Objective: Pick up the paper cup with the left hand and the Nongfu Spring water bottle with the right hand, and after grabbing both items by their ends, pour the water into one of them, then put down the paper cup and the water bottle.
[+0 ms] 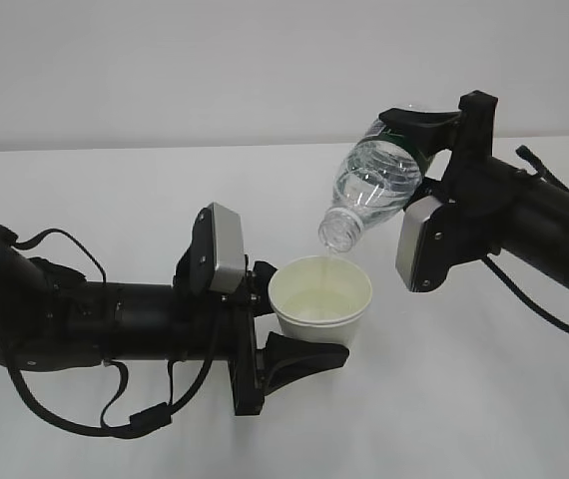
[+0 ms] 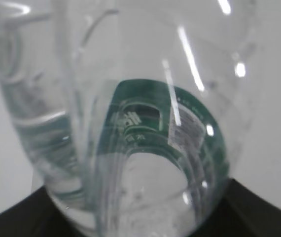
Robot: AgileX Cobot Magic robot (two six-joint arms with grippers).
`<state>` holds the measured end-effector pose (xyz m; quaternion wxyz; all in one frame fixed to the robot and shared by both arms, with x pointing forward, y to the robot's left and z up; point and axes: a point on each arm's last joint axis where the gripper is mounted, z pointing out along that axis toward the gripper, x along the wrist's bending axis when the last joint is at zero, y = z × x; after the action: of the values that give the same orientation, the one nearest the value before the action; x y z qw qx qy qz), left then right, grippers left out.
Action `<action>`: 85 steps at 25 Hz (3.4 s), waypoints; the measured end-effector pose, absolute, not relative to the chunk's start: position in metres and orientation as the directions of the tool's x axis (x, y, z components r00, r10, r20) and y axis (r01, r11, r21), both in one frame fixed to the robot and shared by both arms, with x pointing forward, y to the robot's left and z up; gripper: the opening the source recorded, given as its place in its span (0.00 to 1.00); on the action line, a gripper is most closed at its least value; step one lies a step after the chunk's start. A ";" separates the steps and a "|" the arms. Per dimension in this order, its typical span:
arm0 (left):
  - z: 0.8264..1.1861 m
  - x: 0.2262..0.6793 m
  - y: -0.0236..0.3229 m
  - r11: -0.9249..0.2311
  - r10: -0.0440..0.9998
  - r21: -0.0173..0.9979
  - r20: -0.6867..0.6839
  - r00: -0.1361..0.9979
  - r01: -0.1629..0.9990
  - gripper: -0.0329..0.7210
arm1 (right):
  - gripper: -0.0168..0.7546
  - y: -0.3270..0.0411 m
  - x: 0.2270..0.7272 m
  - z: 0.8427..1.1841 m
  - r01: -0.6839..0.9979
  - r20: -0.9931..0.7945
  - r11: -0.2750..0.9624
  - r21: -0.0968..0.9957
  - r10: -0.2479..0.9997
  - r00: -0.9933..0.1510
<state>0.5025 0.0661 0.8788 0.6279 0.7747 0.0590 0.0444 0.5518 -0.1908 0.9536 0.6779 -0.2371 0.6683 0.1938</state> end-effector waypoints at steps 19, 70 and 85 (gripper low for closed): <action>0.879 0.503 0.066 -0.204 0.147 0.978 -0.005 0.989 0.036 0.69 | 0.61 -0.191 0.552 0.954 -0.580 -0.998 0.812 -0.062 -0.054 0.032; 0.879 0.504 0.066 -0.198 0.164 0.979 -0.009 0.986 0.042 0.68 | 0.61 -0.190 0.553 0.950 -0.581 -0.996 0.810 -0.084 -0.073 0.041; 0.879 0.504 0.066 -0.197 0.165 0.979 -0.010 0.986 0.043 0.68 | 0.61 -0.190 0.553 0.950 -0.581 -0.996 0.810 -0.084 -0.073 0.041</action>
<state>0.5041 0.0663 0.8793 0.6299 0.7723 0.0675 0.0486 0.5530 -0.1904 0.9500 0.6786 -0.2452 0.6667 0.1868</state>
